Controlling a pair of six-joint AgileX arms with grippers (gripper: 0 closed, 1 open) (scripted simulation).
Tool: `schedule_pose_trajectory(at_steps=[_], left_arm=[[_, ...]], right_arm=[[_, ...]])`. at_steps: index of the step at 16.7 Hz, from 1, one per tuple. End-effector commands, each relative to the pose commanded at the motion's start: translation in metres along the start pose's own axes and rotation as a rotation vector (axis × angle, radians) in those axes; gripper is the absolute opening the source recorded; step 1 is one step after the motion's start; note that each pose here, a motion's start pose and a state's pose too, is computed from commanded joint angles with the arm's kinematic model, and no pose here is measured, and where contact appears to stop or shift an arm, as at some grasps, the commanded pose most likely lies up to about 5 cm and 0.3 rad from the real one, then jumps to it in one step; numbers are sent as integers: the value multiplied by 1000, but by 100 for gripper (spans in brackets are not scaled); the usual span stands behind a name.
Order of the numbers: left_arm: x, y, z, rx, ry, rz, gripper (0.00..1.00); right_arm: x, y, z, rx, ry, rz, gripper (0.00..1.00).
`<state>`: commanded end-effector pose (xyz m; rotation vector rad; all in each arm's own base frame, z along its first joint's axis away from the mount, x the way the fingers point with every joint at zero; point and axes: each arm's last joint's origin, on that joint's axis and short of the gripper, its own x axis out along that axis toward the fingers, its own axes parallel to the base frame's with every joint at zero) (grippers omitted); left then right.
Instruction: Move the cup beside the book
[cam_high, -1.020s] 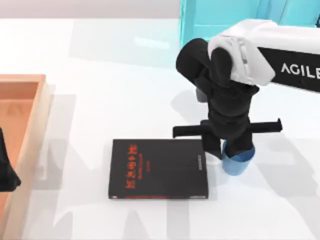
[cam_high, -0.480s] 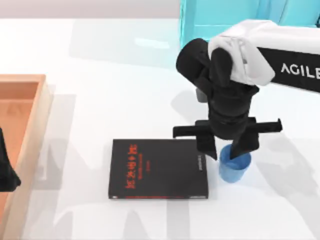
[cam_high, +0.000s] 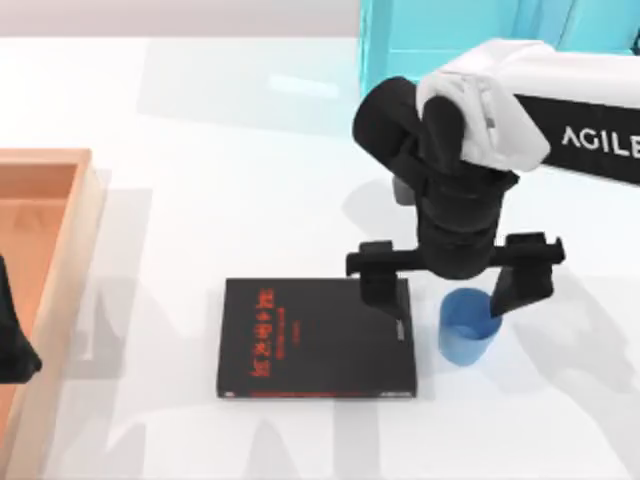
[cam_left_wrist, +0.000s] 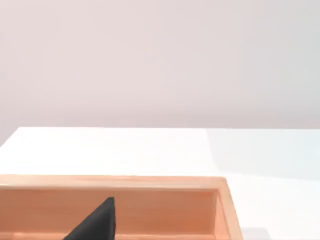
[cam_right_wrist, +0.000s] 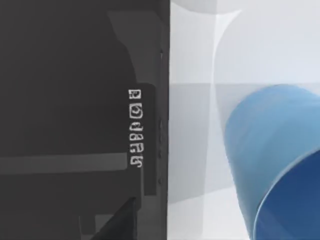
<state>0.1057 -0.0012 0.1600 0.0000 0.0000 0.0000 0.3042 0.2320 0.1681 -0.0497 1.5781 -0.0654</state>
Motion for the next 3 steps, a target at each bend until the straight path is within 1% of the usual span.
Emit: schedule_pose_trajectory(at_steps=[3], left_arm=[[0, 0, 0, 0, 0, 0, 100]], right_arm=[[0, 0, 0, 0, 0, 0, 100]])
